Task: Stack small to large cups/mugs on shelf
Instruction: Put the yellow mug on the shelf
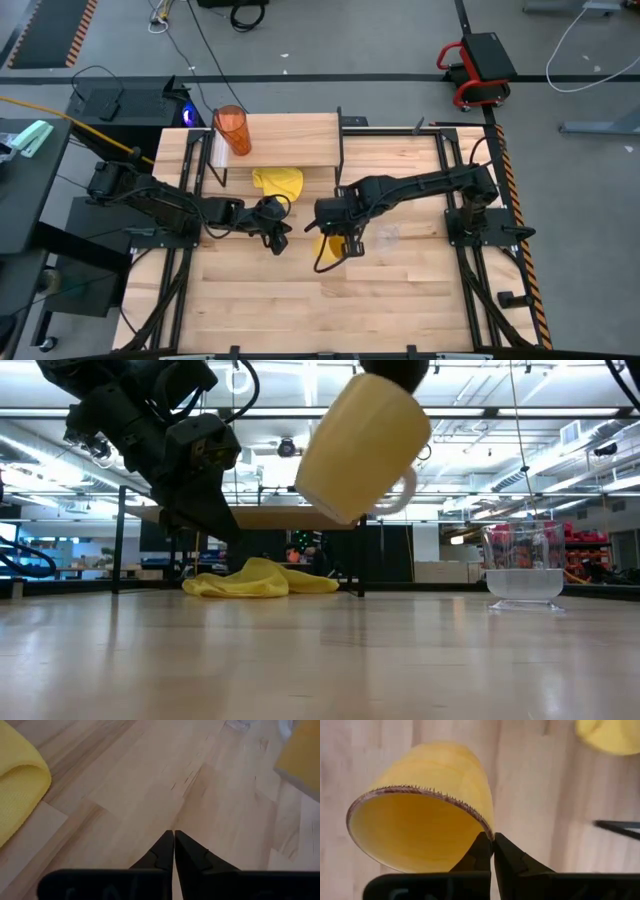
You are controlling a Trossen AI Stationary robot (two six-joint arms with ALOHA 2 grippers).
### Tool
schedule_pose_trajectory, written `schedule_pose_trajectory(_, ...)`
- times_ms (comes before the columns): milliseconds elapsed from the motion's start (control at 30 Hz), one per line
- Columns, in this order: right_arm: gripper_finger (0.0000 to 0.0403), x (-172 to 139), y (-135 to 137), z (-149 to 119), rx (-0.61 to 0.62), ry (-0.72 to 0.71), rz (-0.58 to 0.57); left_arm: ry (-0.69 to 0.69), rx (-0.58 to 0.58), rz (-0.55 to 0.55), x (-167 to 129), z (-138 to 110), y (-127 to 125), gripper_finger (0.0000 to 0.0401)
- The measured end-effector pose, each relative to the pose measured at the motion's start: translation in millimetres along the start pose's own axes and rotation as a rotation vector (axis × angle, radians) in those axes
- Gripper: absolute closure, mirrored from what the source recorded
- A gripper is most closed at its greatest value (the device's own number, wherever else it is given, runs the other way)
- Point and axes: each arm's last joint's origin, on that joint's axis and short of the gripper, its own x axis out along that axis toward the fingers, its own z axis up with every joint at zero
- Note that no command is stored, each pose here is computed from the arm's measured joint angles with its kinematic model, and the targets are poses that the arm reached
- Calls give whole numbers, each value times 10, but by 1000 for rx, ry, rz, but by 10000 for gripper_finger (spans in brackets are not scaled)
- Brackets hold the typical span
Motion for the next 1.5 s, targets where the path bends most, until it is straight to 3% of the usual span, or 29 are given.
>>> schedule_pose_trajectory(233,396,271,32,-121,36,96,40,0,-7,0,0,0,0,382)
schedule_pose_trajectory(867,396,747,176,-145,-59,122,79,-1,-6,-1,0,2,-1,384)
schedule_pose_trajectory(1500,396,706,186,-34,-126,52,80,-6,1,3,2,10,6,377)
